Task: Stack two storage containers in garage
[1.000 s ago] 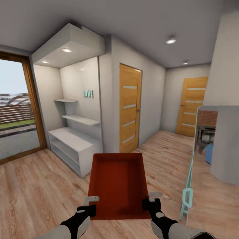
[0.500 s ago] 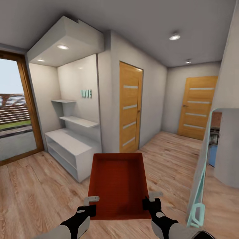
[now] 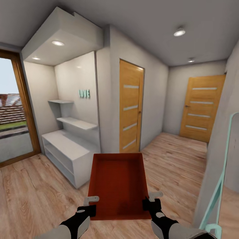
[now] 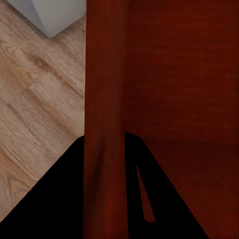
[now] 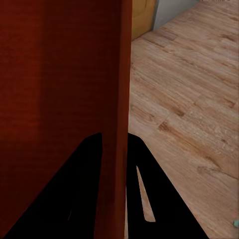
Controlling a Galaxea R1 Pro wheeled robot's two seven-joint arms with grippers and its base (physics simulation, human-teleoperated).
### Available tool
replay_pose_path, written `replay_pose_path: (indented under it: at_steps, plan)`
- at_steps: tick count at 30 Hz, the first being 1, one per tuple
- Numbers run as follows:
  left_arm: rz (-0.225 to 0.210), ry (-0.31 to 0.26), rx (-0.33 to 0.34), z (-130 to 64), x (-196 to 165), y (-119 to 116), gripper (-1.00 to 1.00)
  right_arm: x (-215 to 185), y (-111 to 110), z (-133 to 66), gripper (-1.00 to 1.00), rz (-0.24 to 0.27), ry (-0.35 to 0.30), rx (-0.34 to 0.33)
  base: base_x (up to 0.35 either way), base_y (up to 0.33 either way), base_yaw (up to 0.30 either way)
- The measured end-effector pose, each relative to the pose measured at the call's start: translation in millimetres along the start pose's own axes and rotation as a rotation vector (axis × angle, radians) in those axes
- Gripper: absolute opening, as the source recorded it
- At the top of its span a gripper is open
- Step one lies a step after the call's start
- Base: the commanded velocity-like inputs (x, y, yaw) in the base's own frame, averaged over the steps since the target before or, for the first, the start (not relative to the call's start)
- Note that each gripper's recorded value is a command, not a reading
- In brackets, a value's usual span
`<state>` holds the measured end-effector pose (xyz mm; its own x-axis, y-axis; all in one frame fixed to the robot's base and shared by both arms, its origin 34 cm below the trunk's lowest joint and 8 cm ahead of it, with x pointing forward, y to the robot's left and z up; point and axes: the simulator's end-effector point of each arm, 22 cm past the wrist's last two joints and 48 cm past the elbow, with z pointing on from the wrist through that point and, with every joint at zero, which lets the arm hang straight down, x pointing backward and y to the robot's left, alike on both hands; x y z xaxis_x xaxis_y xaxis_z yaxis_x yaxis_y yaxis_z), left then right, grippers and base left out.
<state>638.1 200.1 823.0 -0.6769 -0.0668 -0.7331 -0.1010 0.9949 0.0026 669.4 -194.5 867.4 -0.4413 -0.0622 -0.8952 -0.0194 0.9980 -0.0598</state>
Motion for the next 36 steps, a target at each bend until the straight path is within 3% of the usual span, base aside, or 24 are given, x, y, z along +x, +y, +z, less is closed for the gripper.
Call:
replay_pose_path:
  at_steps: [18, 36]
  plan:
    - [0.001, -0.003, -0.001, 0.1, -0.7, 0.5, -1.0, -0.4, 0.3, -0.2, -1.0, -0.001, -0.003, 0.004, 0.321, 0.0, -0.007]
    - [0.0, -0.004, 0.0, 0.0, -1.0, 0.1, -1.0, -1.0, 0.0, -0.1, -1.0, -0.001, -0.004, 0.003, 0.321, 0.0, -0.264]
